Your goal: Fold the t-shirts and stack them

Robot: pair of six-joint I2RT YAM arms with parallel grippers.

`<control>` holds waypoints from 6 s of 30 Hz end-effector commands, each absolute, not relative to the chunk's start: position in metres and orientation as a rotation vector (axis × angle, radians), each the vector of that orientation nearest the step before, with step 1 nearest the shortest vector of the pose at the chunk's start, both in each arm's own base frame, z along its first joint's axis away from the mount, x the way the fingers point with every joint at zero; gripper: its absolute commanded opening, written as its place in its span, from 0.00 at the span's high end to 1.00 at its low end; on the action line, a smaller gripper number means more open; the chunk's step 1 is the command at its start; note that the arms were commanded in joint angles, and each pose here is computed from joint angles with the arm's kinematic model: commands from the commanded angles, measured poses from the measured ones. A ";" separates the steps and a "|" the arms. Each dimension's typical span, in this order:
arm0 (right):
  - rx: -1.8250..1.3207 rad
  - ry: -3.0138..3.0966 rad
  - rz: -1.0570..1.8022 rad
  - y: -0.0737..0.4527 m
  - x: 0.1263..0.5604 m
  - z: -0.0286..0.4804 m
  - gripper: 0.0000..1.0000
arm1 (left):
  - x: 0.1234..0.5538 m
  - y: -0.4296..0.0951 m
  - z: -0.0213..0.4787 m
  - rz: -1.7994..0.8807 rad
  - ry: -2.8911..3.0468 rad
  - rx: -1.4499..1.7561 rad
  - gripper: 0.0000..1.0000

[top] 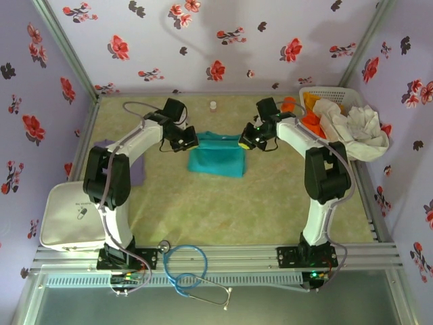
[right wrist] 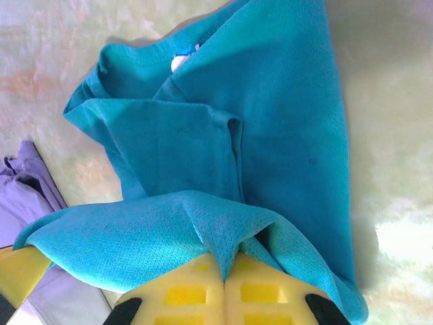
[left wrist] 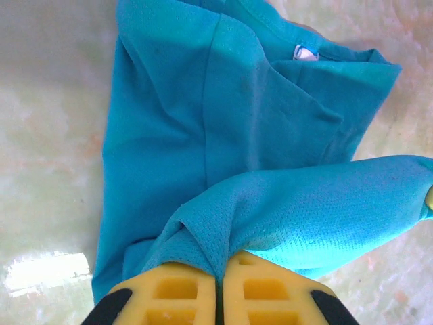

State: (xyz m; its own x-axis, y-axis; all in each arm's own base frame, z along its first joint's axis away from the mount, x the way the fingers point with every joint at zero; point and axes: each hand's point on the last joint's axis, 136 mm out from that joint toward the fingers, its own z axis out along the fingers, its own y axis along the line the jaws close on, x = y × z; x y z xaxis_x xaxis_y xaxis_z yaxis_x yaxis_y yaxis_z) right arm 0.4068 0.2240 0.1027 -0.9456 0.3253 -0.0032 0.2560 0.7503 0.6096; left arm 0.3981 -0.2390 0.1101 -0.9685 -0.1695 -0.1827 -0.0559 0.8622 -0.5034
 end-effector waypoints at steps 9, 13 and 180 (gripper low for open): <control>0.501 2.733 1.024 0.224 0.465 0.094 0.95 | 0.463 -0.261 0.109 -0.829 2.700 0.023 0.82; 0.553 2.703 1.016 0.214 0.483 0.087 0.91 | 0.485 -0.264 0.102 -0.846 2.669 0.020 0.79; 0.439 2.740 0.783 0.175 0.417 0.074 1.00 | 0.435 -0.309 0.105 -0.934 2.580 0.438 1.00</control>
State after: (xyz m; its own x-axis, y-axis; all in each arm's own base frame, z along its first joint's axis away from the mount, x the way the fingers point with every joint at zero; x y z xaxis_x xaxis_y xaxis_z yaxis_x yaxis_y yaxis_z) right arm 0.4079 0.1776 0.0805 -0.9373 0.3051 -0.1684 0.1712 0.8240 0.5401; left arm 0.4232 -0.3095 0.1110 -0.9015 0.1440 -0.4081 0.3726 0.7379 -0.5627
